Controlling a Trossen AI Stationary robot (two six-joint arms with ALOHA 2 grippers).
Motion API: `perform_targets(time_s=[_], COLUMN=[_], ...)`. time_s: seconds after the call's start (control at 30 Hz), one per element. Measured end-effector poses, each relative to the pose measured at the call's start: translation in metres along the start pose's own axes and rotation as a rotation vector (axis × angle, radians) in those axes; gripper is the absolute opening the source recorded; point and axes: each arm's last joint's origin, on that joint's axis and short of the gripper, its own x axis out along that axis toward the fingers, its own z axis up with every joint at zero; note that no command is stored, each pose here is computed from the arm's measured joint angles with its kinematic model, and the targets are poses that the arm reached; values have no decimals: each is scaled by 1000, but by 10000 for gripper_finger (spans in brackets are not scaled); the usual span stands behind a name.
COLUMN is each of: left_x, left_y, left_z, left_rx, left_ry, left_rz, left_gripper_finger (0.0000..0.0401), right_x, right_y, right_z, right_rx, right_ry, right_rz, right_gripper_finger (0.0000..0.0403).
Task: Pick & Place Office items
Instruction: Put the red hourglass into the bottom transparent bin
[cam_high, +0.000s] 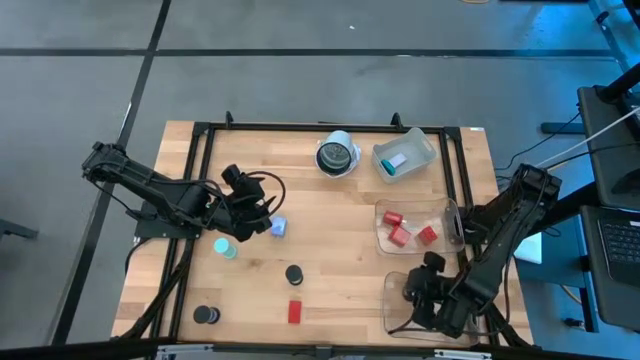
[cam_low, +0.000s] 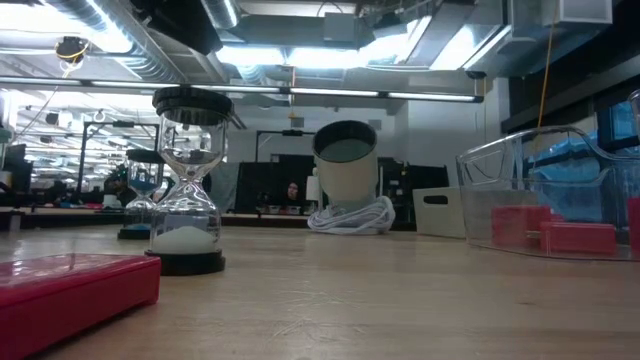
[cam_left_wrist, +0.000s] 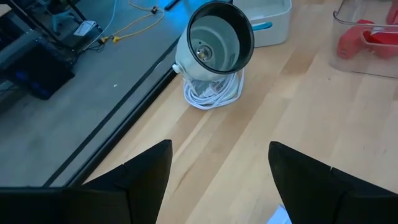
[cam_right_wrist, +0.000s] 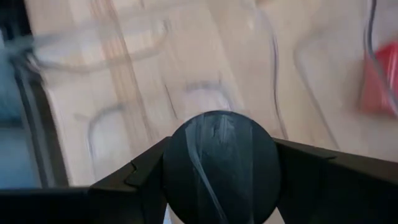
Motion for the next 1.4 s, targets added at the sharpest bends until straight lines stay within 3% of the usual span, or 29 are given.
perform_targets(time_s=[0.23, 0.93, 1.1, 1.4], left_x=[0, 0, 0, 0], left_y=[1, 0, 0, 0], left_z=[0, 0, 0, 0], left_rx=[-27, -22, -22, -22], left_ry=[-12, -8, -8, -9], left_rz=[17, 13, 13, 13], left_gripper_finger=[265, 265, 265, 265], right_x=[0, 25, 25, 15], right_y=[2, 19, 19, 17], right_z=[5, -4, -5, -3], right_rx=[-48, 25, 127, 148], right_ry=[-168, -147, -119, -14], right_rz=[-19, 7, 14, 23], right_gripper_finger=[213, 215, 246, 322])
